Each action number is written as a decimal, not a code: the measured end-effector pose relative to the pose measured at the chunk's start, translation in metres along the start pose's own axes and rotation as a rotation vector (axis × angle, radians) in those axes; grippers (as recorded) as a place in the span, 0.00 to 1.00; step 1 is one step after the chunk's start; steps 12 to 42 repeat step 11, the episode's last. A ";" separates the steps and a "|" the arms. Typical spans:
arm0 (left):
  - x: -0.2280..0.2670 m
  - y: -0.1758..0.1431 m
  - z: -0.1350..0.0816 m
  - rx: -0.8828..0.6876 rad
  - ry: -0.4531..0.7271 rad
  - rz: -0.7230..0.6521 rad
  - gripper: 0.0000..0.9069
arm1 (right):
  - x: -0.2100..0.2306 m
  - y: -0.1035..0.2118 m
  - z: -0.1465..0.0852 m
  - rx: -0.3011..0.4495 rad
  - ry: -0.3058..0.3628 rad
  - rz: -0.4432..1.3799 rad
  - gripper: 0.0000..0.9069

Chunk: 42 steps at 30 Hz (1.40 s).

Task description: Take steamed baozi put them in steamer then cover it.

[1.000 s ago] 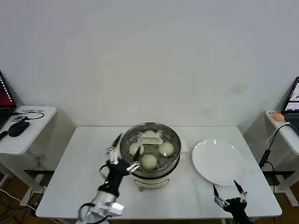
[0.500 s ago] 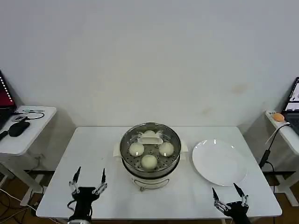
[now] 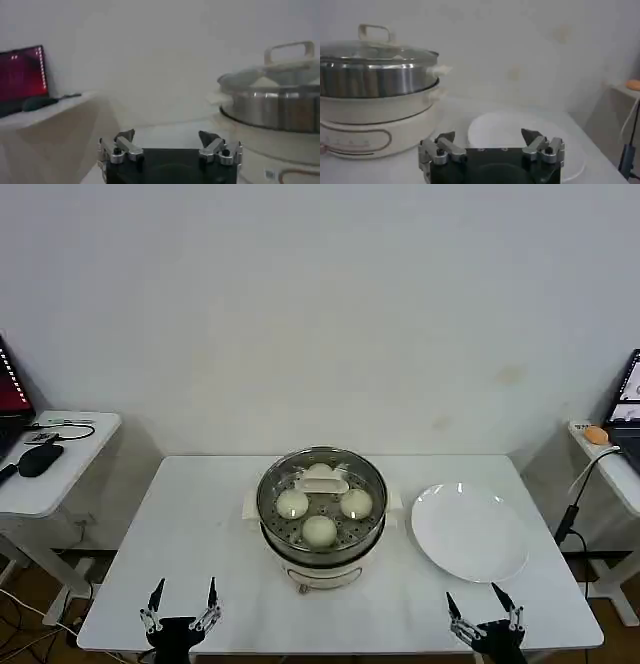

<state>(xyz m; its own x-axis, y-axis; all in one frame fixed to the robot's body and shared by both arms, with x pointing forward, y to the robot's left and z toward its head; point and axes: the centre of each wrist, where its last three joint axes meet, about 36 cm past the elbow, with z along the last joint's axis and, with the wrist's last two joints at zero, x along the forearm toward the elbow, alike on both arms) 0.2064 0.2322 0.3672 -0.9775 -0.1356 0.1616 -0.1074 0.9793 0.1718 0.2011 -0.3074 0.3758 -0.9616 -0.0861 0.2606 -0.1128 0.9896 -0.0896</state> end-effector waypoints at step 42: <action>0.006 0.002 0.000 -0.020 0.025 -0.001 1.00 | 0.000 0.005 0.000 -0.001 0.023 0.000 1.00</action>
